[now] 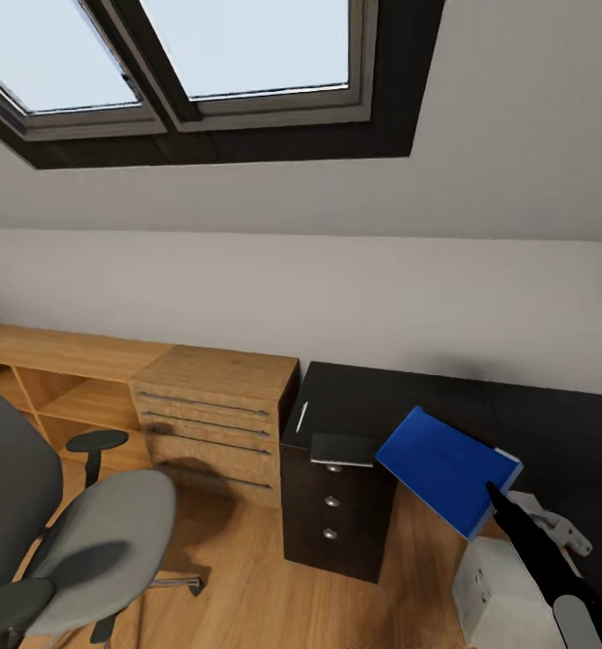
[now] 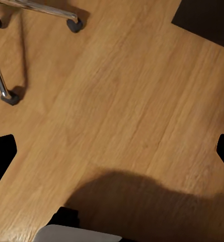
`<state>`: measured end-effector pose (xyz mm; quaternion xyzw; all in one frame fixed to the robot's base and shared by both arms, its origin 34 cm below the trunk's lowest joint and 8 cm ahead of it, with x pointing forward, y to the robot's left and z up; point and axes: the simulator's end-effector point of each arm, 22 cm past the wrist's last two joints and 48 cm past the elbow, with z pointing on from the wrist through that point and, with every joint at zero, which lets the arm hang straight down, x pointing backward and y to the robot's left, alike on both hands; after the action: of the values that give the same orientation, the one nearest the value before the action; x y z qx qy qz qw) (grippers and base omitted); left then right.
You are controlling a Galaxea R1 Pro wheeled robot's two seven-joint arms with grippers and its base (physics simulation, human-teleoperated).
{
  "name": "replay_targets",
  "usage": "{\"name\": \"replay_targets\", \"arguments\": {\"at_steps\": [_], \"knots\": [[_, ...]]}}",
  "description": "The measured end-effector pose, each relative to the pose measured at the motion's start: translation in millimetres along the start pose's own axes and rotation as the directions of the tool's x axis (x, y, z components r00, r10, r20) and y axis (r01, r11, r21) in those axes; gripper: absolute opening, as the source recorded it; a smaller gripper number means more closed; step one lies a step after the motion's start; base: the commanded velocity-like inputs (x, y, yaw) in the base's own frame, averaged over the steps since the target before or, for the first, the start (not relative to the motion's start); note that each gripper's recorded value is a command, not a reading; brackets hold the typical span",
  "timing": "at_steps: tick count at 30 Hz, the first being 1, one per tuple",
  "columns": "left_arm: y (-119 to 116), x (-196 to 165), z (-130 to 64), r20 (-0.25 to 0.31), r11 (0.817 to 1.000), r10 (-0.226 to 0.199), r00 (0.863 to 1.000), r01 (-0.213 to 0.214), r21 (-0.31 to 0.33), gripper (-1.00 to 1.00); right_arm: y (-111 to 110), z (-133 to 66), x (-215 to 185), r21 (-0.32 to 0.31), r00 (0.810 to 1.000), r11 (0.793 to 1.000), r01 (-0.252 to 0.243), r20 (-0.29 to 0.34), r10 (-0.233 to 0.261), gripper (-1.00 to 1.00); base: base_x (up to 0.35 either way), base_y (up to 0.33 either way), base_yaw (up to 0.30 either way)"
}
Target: In the bedroom, organize the workspace by keeping the computer under the desk, ensuring the monitor is on the desk, placing the keyboard on the desk next to the monitor, placing the mouse on the desk next to the keyboard, moving the folder from the swivel chair onto the desk next to the mouse, stacking the notebook on top of the folder with the pen on top of the notebook, and positioning the swivel chair next to the desk.
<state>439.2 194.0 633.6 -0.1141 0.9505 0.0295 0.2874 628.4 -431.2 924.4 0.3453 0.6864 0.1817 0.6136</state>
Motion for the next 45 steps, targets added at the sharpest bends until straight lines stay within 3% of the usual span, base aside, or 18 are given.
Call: {"name": "replay_targets", "arguments": {"at_steps": [37,45], "knots": [[-1.4,1.1,-0.3,-0.003,1.0,-0.002,1.0,0.002,0.001,1.0,2.1,0.1,-0.1,-0.006,1.0,1.0,0.001,0.003,-0.001,-1.0,0.0,0.0,-0.298],[-1.5,1.1,-0.3,-0.002,1.0,-0.002,1.0,0.002,0.001,1.0,6.8,0.0,-3.2,-0.02,1.0,1.0,0.0,0.009,0.0,-1.0,0.0,0.0,-0.119]]}}
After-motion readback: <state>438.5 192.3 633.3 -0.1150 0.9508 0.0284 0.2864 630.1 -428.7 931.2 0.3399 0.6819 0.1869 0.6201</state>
